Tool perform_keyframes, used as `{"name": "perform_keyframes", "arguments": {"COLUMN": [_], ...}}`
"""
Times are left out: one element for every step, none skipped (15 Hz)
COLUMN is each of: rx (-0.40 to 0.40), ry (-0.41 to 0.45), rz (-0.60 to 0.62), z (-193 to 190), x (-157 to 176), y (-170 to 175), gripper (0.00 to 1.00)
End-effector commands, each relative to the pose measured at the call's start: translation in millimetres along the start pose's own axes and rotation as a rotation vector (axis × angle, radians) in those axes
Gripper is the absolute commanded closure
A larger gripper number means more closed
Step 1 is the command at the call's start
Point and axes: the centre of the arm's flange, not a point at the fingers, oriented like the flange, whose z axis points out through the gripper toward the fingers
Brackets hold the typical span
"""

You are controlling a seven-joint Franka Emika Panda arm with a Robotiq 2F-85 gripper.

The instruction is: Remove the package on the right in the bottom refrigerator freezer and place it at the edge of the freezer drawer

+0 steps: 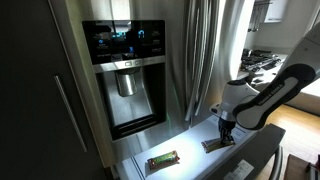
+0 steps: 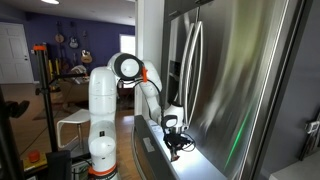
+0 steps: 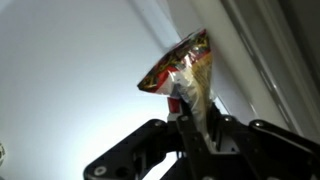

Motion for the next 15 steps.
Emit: {"name": "perform_keyframes", "arguments": {"rx": [0.023, 0.019, 0.012, -0.006, -0.01, -0.01, 0.007, 0.033, 0.081, 0.112, 0.151, 0.191, 0.225, 0.242, 0.265], "ry": [0.008, 0.016, 0.025, 0.038, 0.046, 0.057, 0.056, 0.053, 0.044, 0.043, 0.036, 0.023, 0.004, -0.013, -0.036], "rz": [0.006, 0.009, 0.002, 0.0, -0.012, -0.023, -0.041, -0.06, -0.072, -0.077, -0.084, -0.088, -0.088, -0.084, -0.089], "z": [-42.9, -51.8, -59.4, -67.9, -75.3, -82.4, -87.1, -92.0, -97.1, -98.6, -103.6, -104.4, -104.1, -103.2, -101.3], "x": [-10.7, -11.7, -13.0, -14.8, -16.2, -18.2, -20.7, -20.6, -18.7, -18.6, -18.5, -20.0, -22.4, -23.7, -25.8], "y": [-27.4, -34.2, -39.8, -44.9, -48.9, -54.0, -59.3, -62.2, -65.1, -67.4, -72.1, -76.3, -81.5, -84.5, -87.4], "gripper": [0.95, 0.95, 0.95, 0.95, 0.95, 0.95, 0.95, 0.95, 0.95, 0.95, 0.95, 0.95, 0.95, 0.95, 0.95]}}
